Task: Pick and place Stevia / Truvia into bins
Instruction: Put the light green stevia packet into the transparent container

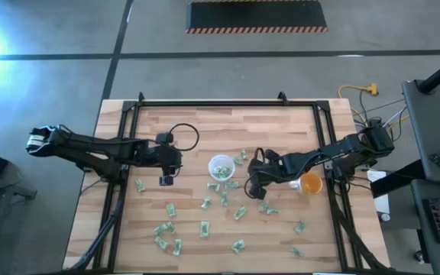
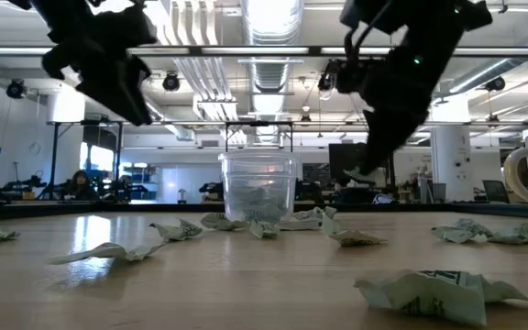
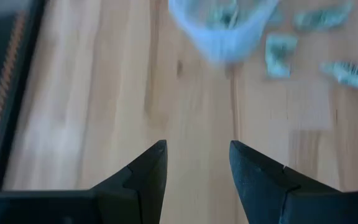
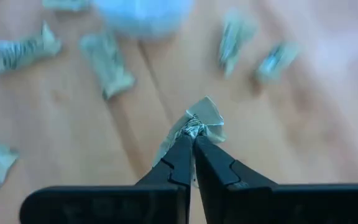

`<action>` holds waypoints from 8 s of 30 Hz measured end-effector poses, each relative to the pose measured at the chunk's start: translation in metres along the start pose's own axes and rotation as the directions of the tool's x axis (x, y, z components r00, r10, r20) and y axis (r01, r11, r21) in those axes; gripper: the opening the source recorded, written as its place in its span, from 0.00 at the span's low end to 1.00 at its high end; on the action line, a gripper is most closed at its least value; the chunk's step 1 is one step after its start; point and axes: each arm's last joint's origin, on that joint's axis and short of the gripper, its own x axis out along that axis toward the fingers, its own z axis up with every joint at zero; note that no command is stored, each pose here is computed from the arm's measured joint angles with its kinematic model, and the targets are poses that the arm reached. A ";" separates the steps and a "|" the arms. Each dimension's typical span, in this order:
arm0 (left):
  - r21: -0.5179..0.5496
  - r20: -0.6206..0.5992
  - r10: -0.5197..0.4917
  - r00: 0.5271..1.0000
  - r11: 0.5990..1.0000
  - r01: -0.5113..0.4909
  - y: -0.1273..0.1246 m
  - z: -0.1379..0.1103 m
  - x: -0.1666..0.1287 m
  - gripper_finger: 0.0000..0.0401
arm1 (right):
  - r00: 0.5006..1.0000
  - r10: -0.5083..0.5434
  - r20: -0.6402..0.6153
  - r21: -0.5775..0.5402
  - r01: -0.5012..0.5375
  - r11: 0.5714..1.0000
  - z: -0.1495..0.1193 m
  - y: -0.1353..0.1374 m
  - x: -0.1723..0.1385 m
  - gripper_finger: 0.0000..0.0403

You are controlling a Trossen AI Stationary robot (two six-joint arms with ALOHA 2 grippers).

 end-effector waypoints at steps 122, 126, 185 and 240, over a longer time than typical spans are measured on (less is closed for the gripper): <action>-0.091 -0.544 -0.075 0.835 0.995 0.031 -0.051 -0.043 0.066 0.39 | 0.878 0.313 0.362 -0.483 -0.111 0.869 0.066 -0.006 0.001 0.22; -0.037 -0.549 -0.080 0.832 0.997 0.071 -0.050 -0.035 0.061 0.39 | 0.879 0.313 0.361 -0.483 -0.111 0.869 0.066 -0.006 0.001 0.21; 0.085 -0.685 -0.059 0.727 0.983 0.161 -0.058 -0.051 0.082 0.01 | 0.880 0.312 0.357 -0.474 -0.117 0.873 0.066 -0.006 0.001 0.19; 0.349 0.234 -0.091 0.968 0.937 0.003 -0.014 0.081 0.113 0.04 | 0.993 -0.110 0.047 0.088 0.106 0.991 -0.005 -0.032 -0.036 0.15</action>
